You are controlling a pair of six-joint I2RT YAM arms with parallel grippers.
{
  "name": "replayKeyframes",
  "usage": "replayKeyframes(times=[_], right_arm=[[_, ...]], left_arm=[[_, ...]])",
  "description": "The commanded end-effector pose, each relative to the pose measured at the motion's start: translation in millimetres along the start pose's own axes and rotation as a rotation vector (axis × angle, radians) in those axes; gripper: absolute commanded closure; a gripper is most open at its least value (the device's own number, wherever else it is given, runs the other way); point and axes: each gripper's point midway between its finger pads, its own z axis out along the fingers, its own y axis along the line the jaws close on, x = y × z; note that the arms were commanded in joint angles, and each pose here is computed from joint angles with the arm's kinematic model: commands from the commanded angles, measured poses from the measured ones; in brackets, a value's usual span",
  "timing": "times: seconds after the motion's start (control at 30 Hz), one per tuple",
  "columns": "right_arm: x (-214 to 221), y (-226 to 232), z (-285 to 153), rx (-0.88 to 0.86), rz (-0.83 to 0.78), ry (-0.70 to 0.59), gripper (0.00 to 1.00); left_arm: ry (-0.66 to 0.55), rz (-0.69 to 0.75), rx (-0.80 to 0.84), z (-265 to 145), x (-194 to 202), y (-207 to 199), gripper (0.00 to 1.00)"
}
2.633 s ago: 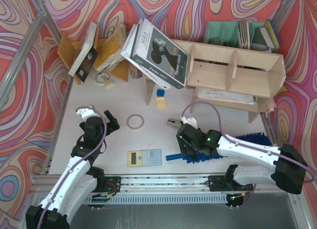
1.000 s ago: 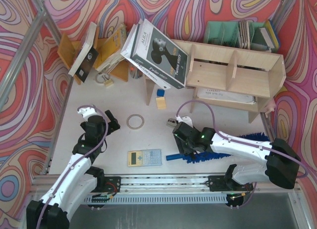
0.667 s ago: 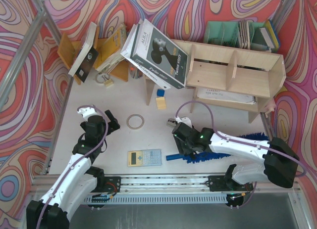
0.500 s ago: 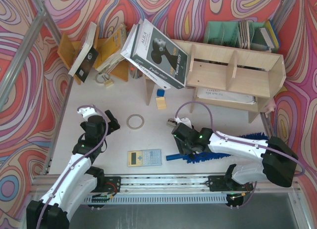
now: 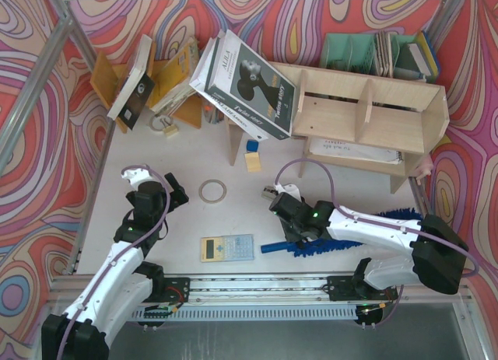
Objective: Dust the bookshelf with a duster
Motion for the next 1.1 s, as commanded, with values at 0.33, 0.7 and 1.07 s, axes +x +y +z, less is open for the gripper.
replayKeyframes(times=[0.33,0.7,1.07], right_arm=[[-30,8,-8,0.01,-0.02,-0.062,0.86],[-95,27,-5,0.038,0.003,-0.224,0.88],[-133,49,25,0.066,-0.011,-0.276,0.91]], left_arm=[[-0.013,0.005,-0.009,1,-1,2,0.01],[-0.012,0.005,-0.009,1,-1,2,0.02],[-0.013,0.004,-0.01,1,-1,2,0.01]])
